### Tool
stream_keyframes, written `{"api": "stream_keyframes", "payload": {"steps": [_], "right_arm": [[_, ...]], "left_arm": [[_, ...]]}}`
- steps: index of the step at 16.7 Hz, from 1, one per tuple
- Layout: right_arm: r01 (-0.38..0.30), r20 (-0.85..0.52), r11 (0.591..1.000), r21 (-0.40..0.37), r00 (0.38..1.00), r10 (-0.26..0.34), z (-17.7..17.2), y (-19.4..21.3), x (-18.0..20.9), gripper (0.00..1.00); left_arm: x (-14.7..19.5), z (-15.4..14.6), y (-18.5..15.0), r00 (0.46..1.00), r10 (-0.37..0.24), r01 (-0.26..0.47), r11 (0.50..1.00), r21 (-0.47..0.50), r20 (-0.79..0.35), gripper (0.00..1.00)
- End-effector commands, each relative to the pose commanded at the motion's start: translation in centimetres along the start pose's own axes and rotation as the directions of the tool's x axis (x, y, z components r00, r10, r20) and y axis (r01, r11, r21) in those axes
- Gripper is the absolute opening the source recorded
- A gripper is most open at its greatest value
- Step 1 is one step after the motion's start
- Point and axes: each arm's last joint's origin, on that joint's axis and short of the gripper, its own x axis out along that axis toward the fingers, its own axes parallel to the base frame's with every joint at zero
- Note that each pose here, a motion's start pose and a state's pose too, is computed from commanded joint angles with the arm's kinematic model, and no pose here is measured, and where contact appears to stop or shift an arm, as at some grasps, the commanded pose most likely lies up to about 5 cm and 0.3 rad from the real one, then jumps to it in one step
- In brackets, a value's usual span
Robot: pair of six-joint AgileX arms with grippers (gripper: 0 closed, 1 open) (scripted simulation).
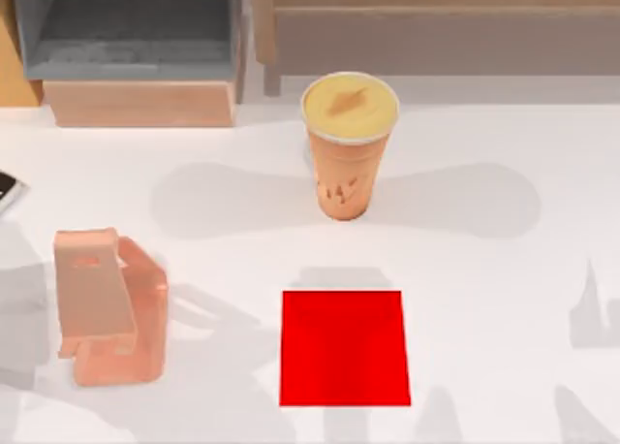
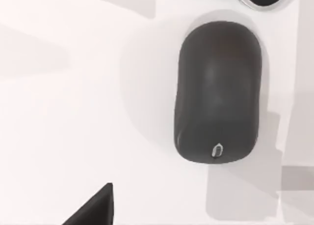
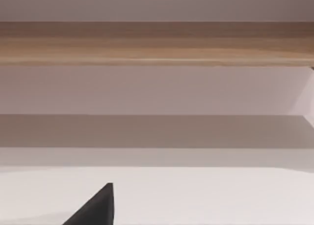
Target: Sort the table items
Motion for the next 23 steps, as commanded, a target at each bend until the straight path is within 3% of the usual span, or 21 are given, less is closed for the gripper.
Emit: {"api": "stream_keyframes", "payload": {"steps": [5,13,18,23], "right_arm": [[0.0,0.0,1.0,0.0,1.0,0.0,0.0,0.0,0.0,1.0],[0.0,0.0,1.0,0.0,1.0,0.0,0.0,0.0,0.0,1.0],[0.0,0.0,1.0,0.0,1.0,0.0,0.0,0.0,0.0,1.0],[0.0,0.0,1.0,0.0,1.0,0.0,0.0,0.0,0.0,1.0]], "left_arm": [[0.5,0.0,-0.1,1.0,0.0,0.0,1.0,0.001,-0.002,1.0],[8.3,0.1,0.0,1.0,0.001,-0.001,1.0,0.0,0.006,1.0],[9.0,0.0,0.0,1.0,0.0,0.0,1.0,0.0,0.0,1.0],[9.0,0.0,0.0,1.0,0.0,0.0,1.0,0.0,0.0,0.62]]}}
